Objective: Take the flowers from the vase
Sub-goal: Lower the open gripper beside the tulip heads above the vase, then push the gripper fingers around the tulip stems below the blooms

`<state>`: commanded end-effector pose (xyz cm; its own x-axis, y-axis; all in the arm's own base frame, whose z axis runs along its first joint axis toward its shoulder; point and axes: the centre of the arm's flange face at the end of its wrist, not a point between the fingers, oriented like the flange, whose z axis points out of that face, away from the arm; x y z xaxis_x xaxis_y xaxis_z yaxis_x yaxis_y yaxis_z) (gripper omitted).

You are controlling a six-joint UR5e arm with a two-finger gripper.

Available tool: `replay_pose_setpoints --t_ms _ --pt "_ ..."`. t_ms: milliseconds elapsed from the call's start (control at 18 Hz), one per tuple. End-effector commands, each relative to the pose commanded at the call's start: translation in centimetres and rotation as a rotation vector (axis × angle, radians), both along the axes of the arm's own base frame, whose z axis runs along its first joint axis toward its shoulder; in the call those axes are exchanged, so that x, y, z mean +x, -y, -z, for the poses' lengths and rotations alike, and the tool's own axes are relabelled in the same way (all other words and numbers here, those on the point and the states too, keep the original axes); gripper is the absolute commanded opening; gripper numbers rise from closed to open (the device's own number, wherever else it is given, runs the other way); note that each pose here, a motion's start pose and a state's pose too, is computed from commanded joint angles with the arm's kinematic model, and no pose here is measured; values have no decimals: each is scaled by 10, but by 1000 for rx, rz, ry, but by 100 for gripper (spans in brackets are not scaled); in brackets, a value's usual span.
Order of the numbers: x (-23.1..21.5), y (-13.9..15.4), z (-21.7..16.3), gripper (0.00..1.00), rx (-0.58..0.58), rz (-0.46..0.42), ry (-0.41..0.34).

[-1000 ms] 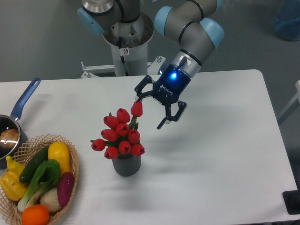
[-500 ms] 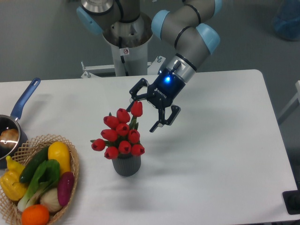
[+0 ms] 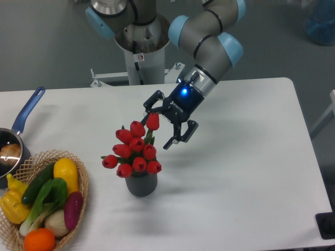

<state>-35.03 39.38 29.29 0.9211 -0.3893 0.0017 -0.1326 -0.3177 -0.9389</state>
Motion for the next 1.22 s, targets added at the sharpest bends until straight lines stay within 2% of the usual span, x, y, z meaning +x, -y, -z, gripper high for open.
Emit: replay_pose_setpoints --t_ms 333,778,1222 --pt "-5 -4 7 100 -3 13 -20" --pt "-4 -24 18 100 -4 50 -2" --pt "-3 -26 16 100 4 52 -2"
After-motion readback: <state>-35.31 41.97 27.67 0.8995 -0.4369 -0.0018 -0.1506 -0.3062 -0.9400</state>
